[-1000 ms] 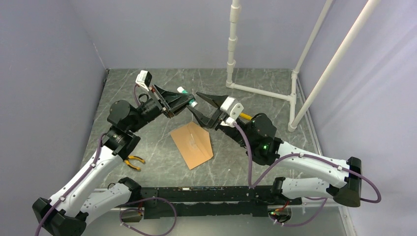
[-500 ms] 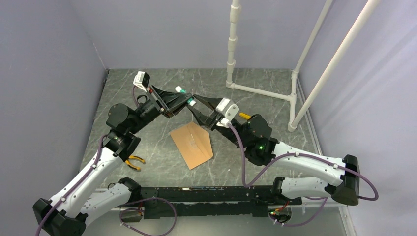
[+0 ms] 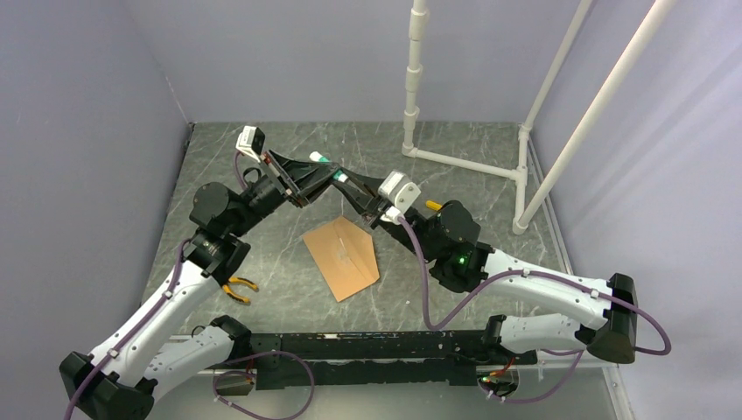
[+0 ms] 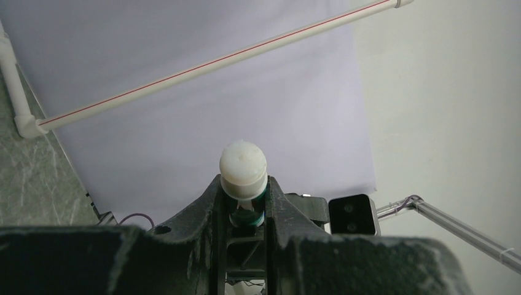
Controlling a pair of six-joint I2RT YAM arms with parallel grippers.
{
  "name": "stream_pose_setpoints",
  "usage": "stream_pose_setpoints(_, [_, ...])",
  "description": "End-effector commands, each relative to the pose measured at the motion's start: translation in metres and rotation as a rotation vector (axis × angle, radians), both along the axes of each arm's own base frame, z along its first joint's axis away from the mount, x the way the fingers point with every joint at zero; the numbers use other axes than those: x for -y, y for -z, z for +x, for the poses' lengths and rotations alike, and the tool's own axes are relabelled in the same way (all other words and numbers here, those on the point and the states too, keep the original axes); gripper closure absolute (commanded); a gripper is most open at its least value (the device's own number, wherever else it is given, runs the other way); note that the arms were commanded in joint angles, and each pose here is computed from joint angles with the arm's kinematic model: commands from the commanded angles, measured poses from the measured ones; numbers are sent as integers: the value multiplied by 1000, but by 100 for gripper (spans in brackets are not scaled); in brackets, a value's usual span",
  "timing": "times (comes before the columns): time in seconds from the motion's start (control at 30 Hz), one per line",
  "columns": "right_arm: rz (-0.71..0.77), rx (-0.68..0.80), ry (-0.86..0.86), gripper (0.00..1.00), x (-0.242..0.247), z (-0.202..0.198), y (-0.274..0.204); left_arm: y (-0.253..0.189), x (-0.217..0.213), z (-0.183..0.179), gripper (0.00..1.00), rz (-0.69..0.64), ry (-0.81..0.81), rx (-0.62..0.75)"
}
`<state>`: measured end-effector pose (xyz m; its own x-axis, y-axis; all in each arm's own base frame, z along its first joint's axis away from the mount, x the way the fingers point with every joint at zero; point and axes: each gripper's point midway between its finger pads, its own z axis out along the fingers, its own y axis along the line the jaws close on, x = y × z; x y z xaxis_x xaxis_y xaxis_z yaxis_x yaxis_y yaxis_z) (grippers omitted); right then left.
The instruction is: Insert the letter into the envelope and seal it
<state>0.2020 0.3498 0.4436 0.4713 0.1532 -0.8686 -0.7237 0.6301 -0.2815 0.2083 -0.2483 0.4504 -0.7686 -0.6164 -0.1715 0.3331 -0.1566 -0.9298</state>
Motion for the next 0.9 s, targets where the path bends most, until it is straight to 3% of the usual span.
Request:
stream_pose_setpoints(0.0, [85, -3, 28, 100, 14, 1, -26, -15, 2, -17, 73, 49, 32, 112])
stream_pose_setpoints(0.13, [100, -16, -10, 100, 23, -9, -29, -11, -3, -15, 33, 111, -22, 136])
stream_pose_setpoints(0.2, [93, -24, -35, 100, 26, -15, -26, -8, -7, -13, 22, 126, -52, 141])
stream_pose_setpoints(0.27, [89, -30, -53, 100, 30, -20, -24, -5, -9, -13, 17, 138, -70, 140])
stream_pose_setpoints(0.43, [25, -48, -64, 100, 32, -24, -7, -5, -4, -15, 16, 147, -38, 137])
stream_pose_setpoints(0.6, [2, -55, -62, 100, 33, -24, 2, -4, 5, -17, 22, 177, 30, 129])
stream_pose_setpoints(0.73, [-29, -60, -67, 100, 29, -24, 6, -4, 6, -20, 14, 198, 40, 136])
stream_pose_setpoints(0.87, [-44, -66, -76, 100, 27, -24, 7, -1, 5, -23, 23, 227, 44, 132])
